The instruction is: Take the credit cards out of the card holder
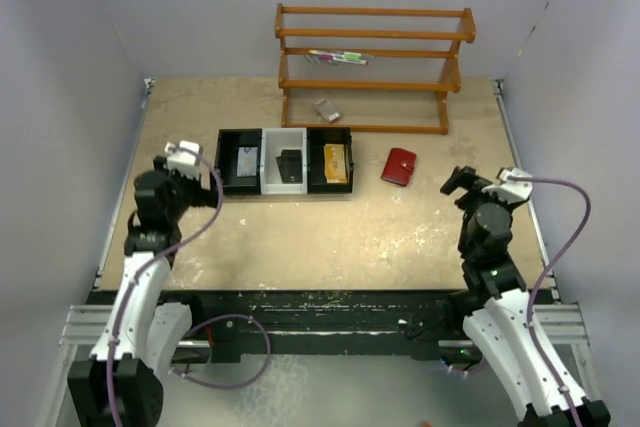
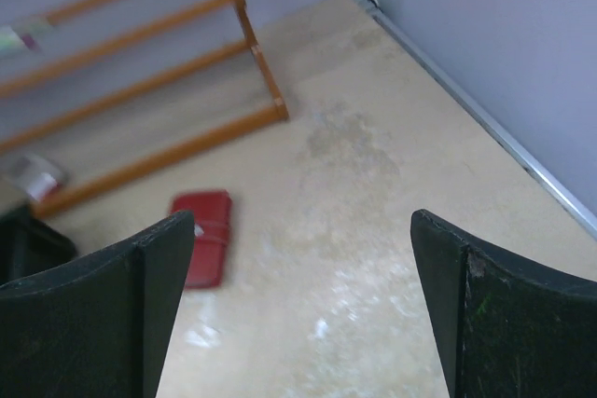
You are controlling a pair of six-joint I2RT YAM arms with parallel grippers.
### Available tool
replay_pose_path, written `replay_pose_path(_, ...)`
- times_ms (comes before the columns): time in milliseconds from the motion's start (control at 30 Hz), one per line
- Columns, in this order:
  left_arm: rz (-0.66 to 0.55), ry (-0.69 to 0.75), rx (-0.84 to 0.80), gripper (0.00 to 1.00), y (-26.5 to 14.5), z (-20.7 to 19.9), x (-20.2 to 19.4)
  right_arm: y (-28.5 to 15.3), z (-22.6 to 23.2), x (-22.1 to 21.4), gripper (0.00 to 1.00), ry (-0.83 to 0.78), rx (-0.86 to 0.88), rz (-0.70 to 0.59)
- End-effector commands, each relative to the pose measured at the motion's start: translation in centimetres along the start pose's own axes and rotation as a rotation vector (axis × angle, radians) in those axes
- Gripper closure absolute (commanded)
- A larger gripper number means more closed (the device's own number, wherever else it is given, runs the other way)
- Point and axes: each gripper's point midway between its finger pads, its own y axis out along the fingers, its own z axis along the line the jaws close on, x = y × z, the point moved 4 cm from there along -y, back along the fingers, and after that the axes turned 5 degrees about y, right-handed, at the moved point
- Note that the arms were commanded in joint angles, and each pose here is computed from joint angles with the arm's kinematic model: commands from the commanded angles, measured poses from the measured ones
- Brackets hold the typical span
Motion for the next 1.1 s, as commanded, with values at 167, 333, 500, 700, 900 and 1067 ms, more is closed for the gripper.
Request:
replay_pose_path(167,0.259,0.074,-0.189,0.01,-0.1,1.3,9.1,1.8,5.7,4.4,0.0,0.325,0.042,0.129)
replay_pose_path(333,0.225,0.048,-0.243,0.01,-1.8,0.9,11.2,4.3,9.2,1.7,0.0,0.215,0.167,0.268)
replay_pose_path(500,0.301,0.026,-0.293,0.01,-2.4,0.3,10.7,7.9,10.6,-2.0,0.0,0.129,0.078,0.423)
replay_pose_path(700,0.305,0.035,-0.318,0.01,-3.4,0.0,10.6,10.7,12.0,-5.1,0.0,0.078,0.056,0.512)
replay_pose_path(900,0.318,0.06,-0.355,0.01,-4.0,-0.3,10.6,12.3,12.6,-7.9,0.04,0.001,0.041,0.575)
replay_pose_path(1067,0.306,0.075,-0.355,0.01,-4.4,-0.4,10.8,13.1,12.6,-9.7,0.06,-0.057,0.003,0.627)
